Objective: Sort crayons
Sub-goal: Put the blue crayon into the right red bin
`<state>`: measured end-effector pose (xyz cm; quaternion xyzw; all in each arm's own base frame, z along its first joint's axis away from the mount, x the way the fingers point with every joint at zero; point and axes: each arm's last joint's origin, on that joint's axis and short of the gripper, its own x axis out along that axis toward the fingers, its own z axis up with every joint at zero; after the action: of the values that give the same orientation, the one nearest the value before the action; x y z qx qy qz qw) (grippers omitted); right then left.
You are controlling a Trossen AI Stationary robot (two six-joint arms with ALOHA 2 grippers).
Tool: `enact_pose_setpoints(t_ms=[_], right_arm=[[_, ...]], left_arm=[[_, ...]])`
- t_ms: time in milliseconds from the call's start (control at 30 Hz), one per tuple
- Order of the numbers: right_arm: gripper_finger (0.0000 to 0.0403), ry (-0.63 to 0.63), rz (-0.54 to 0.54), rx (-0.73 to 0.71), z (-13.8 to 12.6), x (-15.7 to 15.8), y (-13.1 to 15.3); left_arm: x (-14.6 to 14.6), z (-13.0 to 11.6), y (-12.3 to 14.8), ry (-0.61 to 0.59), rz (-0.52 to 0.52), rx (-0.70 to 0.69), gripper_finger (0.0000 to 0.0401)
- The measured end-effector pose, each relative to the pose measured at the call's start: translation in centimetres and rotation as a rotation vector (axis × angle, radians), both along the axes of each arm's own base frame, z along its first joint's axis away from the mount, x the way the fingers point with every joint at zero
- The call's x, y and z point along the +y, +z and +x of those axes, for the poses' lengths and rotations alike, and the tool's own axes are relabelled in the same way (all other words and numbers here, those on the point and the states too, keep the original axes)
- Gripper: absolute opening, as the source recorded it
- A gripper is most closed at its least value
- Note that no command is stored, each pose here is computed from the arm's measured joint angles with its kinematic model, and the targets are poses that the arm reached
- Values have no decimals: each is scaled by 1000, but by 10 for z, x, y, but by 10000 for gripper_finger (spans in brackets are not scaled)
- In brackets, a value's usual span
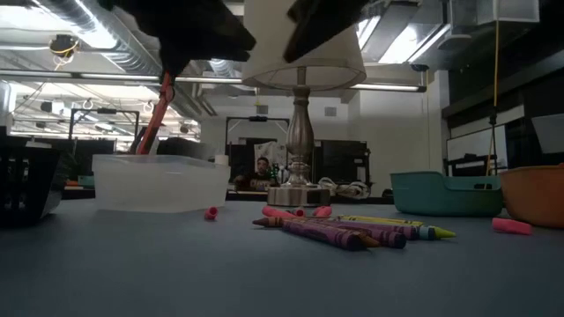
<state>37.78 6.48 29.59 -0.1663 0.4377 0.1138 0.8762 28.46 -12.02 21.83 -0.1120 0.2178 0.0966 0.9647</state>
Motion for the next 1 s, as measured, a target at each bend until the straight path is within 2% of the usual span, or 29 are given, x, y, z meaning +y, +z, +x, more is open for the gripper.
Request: enact_pose_setpoints(t_ms=[367,533,700,1000], right_arm=[[104,-77,-62,119,-52,24,20],[104,-109,-44,149,-77,26,13],[104,-216,-49,157,-101,19,-1],[104,-289,-5,76,-133,7,-23]], left_arm=[[27,16,11,5,97,-91,85],[39,21,14,4,104,-113,85],[49,24,14,17,95,-111,85],[71,29,14,26,69,-111,85]])
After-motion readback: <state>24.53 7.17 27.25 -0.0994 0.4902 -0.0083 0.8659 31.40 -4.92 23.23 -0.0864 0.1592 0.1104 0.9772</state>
